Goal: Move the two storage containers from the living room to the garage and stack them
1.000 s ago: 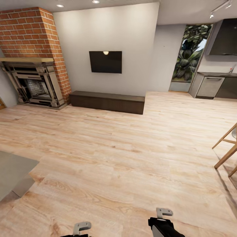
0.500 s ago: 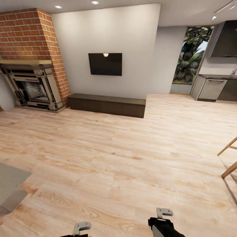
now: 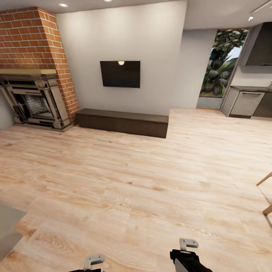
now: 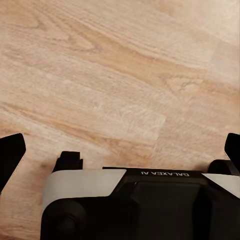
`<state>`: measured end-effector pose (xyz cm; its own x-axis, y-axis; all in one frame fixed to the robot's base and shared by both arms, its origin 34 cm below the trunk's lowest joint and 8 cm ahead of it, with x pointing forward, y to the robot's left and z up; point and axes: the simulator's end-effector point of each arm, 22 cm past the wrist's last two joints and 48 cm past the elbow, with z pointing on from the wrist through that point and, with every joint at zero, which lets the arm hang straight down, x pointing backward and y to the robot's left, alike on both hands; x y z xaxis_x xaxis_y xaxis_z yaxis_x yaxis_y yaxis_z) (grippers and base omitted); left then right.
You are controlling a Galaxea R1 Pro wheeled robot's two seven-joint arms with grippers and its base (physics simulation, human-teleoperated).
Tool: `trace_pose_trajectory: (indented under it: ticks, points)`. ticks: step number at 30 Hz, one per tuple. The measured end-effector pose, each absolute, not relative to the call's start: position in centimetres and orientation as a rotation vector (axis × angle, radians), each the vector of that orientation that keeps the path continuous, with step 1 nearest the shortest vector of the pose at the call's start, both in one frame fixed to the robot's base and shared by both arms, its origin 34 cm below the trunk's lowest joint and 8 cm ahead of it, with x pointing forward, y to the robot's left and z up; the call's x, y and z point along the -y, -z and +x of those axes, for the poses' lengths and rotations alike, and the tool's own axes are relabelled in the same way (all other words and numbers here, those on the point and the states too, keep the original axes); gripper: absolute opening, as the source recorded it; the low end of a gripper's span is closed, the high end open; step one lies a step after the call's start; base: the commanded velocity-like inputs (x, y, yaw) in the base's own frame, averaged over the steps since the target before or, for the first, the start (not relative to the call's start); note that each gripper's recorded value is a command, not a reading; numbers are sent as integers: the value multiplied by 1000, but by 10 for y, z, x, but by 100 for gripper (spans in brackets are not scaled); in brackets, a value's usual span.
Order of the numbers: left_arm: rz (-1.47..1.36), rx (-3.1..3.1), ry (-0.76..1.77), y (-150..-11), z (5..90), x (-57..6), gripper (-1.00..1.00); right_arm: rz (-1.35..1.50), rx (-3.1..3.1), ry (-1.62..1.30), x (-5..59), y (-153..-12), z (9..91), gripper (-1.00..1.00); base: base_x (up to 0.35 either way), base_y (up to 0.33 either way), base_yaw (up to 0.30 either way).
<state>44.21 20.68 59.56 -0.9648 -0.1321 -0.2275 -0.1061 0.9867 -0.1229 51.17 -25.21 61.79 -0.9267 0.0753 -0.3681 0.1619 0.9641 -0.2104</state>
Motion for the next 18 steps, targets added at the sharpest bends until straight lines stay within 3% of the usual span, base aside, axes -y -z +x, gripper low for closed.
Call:
trace_pose_trajectory:
  ticks: [18]
  points:
    - [-176, -2895, 161, -596, 442, -207, 100, 171, -2751, 337, 252, -618, 512, 100, 329, 0, 0]
